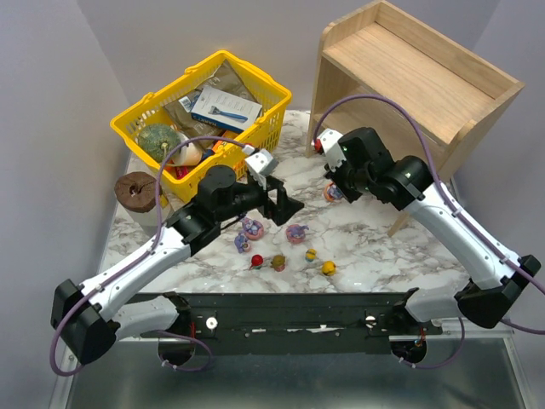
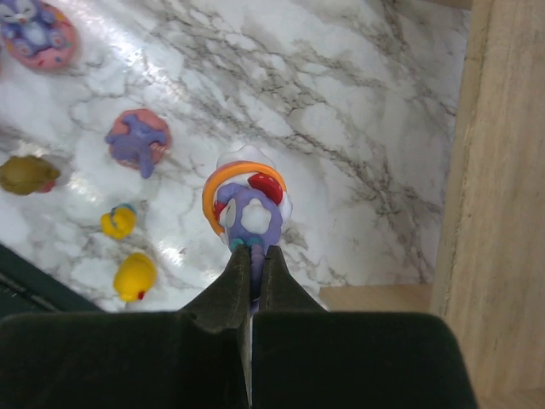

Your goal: Place and organize the plastic toys onto the shelf

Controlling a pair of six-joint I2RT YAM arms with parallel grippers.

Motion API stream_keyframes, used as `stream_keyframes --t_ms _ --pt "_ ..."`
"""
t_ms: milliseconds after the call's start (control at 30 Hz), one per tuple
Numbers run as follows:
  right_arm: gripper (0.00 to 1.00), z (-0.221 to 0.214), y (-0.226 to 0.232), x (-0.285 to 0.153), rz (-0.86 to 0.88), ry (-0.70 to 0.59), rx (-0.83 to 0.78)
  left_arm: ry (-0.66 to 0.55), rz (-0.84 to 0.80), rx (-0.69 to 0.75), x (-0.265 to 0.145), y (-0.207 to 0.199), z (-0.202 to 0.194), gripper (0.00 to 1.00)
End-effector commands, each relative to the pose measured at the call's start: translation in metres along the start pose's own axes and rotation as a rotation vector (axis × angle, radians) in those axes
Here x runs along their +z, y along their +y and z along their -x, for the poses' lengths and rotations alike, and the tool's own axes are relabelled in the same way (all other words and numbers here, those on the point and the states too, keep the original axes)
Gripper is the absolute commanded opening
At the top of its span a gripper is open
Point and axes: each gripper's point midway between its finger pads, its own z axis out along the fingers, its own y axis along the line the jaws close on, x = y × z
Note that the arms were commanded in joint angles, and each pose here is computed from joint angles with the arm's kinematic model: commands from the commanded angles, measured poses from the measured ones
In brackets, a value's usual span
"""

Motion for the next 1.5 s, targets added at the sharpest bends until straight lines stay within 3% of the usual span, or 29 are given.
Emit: stream_keyframes --t_ms 0,233,533,667,833,933,1067,1167,1233,1300,1367,1467 --pt "0.01 -0.014 0.02 -0.035 0.122 0.041 0.082 -0.032 -0.182 0.195 0.023 -0.038 0.012 0.96" --pt "0.01 -0.018 0.032 -0.051 0.198 0.033 0.122 -0.027 -0.255 0.236 0.048 -0.06 0.004 0.9" --pt "0.01 -0.009 0.042 -0.069 0.269 -0.027 0.13 0.011 -0.342 0.252 0.069 -0.081 -0.009 0.89" --pt "0.01 -0.006 0.046 -0.074 0.298 -0.042 0.134 0.012 -0.385 0.253 0.07 -0.095 -0.01 0.81" --pt "0.01 -0.005 0.049 -0.077 0.314 -0.048 0.143 0.018 -0.395 0.268 0.077 -0.104 -0.014 0.79" --pt "0.01 -0.006 0.049 -0.078 0.315 -0.051 0.143 0.038 -0.388 0.276 0.084 -0.106 -0.019 0.73" --pt "0.01 -0.006 0.049 -0.082 0.321 -0.066 0.145 0.06 -0.387 0.283 0.089 -0.108 -0.025 0.53" --pt "0.01 -0.004 0.048 -0.086 0.315 -0.081 0.149 0.078 -0.382 0.287 0.092 -0.108 -0.029 0.47" --pt "0.01 -0.003 0.046 -0.089 0.309 -0.096 0.151 0.086 -0.381 0.288 0.092 -0.109 -0.032 0.47" --pt "0.01 -0.001 0.045 -0.092 0.305 -0.105 0.155 0.092 -0.38 0.288 0.092 -0.11 -0.033 0.6" --pt "0.01 0.0 0.044 -0.093 0.3 -0.112 0.158 0.099 -0.378 0.314 0.092 -0.112 -0.036 0.66" --pt "0.01 0.001 0.042 -0.094 0.291 -0.115 0.162 0.112 -0.361 0.337 0.093 -0.111 -0.039 0.67"
